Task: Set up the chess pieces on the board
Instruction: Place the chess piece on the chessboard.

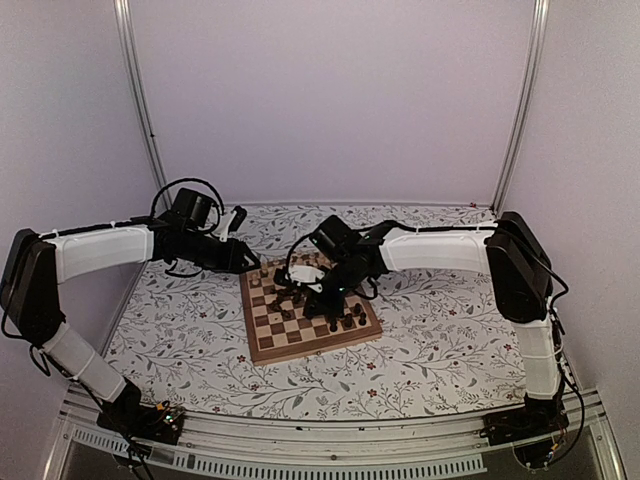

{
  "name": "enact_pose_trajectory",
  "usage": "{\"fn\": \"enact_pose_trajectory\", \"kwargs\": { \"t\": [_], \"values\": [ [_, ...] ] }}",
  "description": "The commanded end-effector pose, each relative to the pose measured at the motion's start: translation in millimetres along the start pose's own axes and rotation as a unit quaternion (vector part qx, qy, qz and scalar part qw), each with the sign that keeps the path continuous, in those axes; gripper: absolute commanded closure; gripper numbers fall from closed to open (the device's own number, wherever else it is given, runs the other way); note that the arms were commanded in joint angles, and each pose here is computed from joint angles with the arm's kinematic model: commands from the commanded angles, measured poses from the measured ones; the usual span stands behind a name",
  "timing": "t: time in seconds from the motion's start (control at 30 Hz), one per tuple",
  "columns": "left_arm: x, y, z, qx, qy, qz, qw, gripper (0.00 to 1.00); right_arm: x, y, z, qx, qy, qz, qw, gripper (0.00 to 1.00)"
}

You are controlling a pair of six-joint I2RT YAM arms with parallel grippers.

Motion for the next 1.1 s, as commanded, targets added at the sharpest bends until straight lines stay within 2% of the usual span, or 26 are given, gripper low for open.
{"fn": "enact_pose_trajectory", "kwargs": {
  "t": [0.0, 0.73, 0.93, 1.07],
  "values": [
    [-8.8, 3.0, -4.5, 0.004, -0.011, -0.007, 1.000, 0.58, -4.0, 11.1, 4.6, 0.013, 0.011, -0.013, 1.000, 0.97],
    [-6.8, 0.5, -4.1, 0.005, -0.011, 0.002, 1.000, 0.58, 6.6, 16.2, 4.5, 0.029, 0.014, -0.006, 0.999, 0.96],
    [-5.0, -2.3, -4.3, 0.011, -0.009, 0.007, 1.000, 0.58, 1.0, 18.2, 4.7, 0.026, 0.013, -0.014, 0.999, 0.75],
    [-4.3, -3.7, -3.9, 0.013, -0.008, 0.010, 1.000, 0.57, -13.4, 25.9, 4.8, 0.031, 0.018, -0.031, 0.999, 0.70]
  ]
}}
Point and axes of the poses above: each gripper's point midway between its finger pads, its own y axis back along the fingers, its own z axis along the line the jaws close on, x = y × z, the point moved 6 cm from there along y, back along the fingers, and after that the axes turned 15 degrees about -y, right-handed, at the moved point
